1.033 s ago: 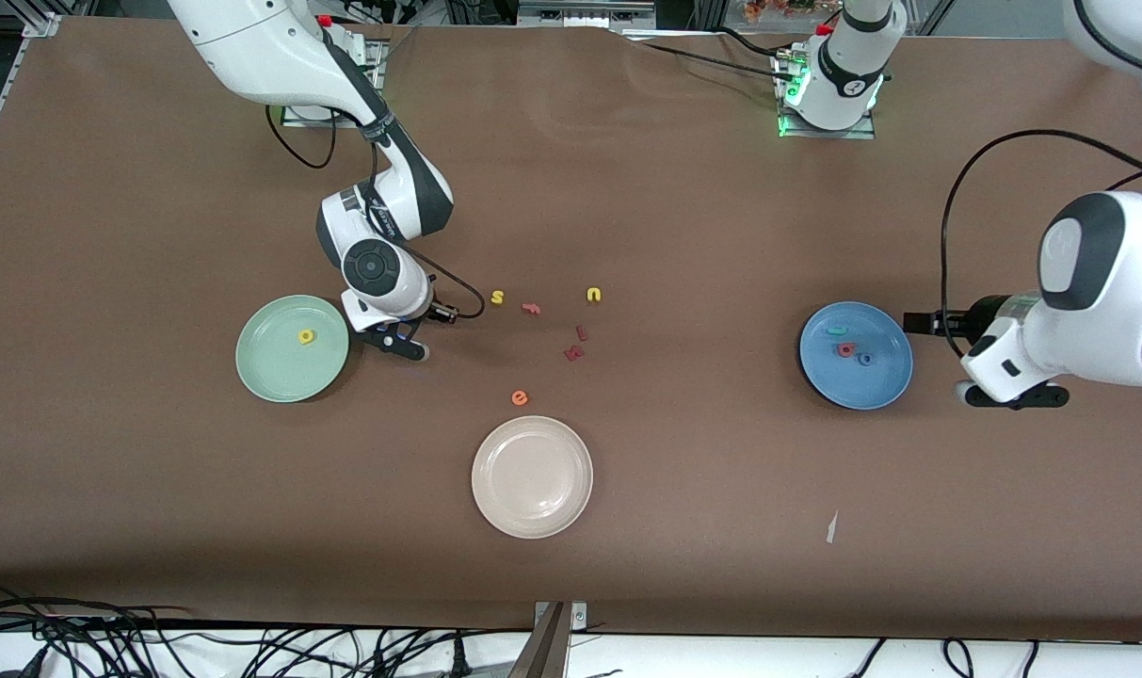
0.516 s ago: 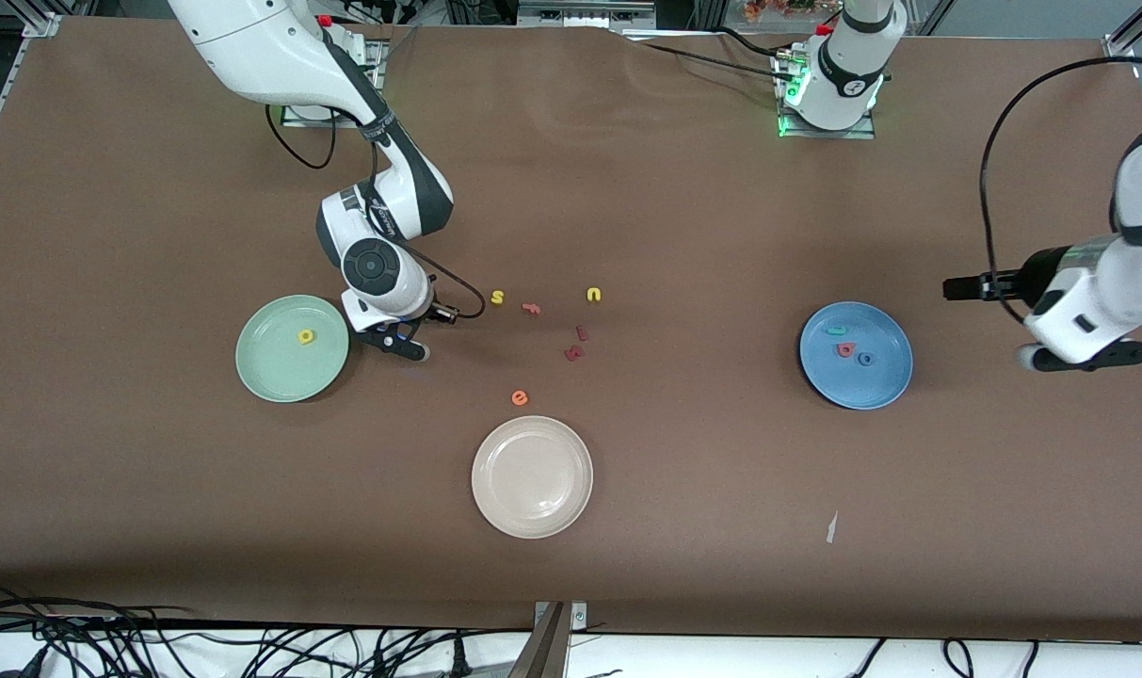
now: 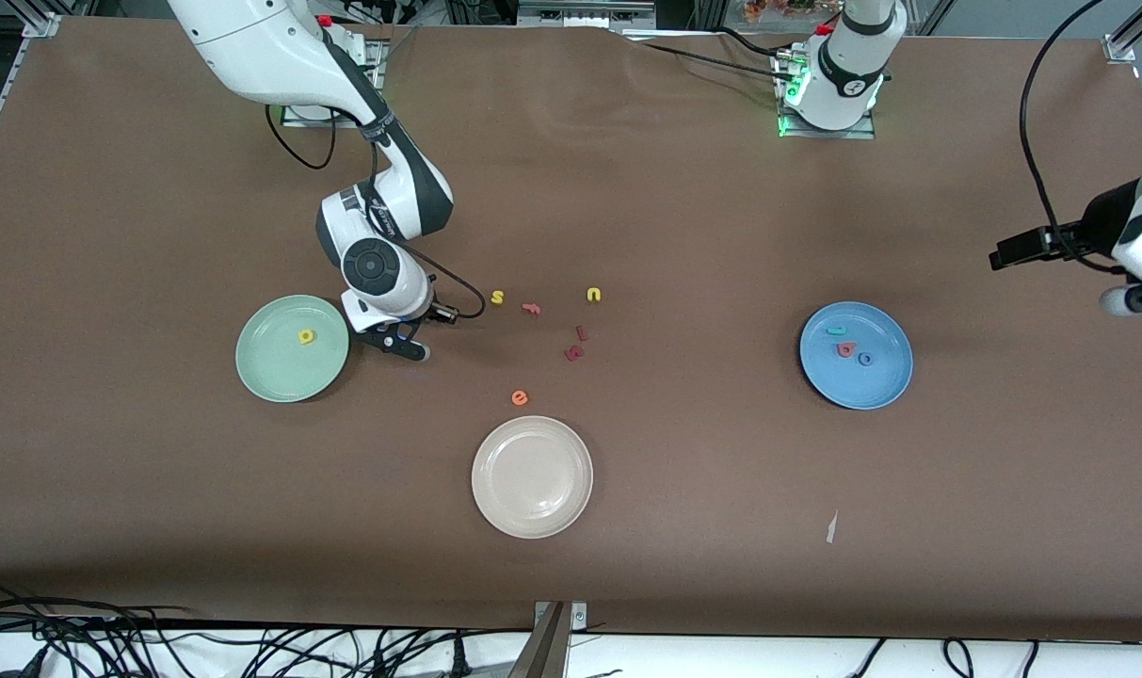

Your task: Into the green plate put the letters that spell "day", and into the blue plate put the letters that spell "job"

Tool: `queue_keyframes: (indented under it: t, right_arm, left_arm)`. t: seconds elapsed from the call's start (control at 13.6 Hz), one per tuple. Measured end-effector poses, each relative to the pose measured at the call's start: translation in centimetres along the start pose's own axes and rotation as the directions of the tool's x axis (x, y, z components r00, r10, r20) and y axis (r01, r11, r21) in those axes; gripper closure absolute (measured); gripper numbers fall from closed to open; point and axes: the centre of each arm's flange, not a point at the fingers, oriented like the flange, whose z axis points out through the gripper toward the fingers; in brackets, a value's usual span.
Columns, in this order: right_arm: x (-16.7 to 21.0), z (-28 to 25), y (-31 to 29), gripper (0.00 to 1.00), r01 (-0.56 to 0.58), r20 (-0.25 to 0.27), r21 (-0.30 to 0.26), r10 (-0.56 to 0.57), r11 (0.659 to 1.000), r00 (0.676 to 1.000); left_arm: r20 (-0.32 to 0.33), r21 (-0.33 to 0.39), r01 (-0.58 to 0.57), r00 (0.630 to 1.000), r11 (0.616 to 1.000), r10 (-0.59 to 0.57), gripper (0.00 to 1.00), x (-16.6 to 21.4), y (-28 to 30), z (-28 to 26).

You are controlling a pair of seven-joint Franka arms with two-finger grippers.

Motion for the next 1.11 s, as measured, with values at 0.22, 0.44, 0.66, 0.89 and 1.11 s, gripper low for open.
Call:
queue_keyframes:
  t: [0.22,0.44,0.66,0.89,1.11]
  right_arm:
    - [0.1,0.0,0.1,0.55,0.017,0.000,-0.001,-0.017,1.000,1.000]
    - [0.2,0.0,0.3,0.56,0.025,-0.005,0.002,-0.025,1.000,1.000]
    - [0.1,0.0,0.4,0.56,0.029,-0.019,0.014,-0.029,0.999,0.999]
    - [0.0,0.1,0.5,0.56,0.031,-0.027,0.022,-0.031,0.999,0.999]
    - [-0.2,0.1,0.8,0.56,0.034,-0.044,0.037,-0.033,0.999,0.999]
  left_arm:
    - [-0.048,0.004,-0.041,0.998,0.999,0.041,0.00,-1.4,2.3,-2.0]
    - [-0.038,0.010,-0.071,0.997,0.997,0.071,0.00,-1.7,4.1,-1.6]
    - [-0.025,0.011,-0.069,0.997,0.998,0.069,0.00,-1.7,4.0,-1.1]
    - [-0.023,0.010,-0.066,0.998,0.998,0.067,0.00,-1.7,3.9,-1.1]
    - [-0.023,0.010,-0.065,0.998,0.998,0.065,0.00,-1.7,3.8,-1.1]
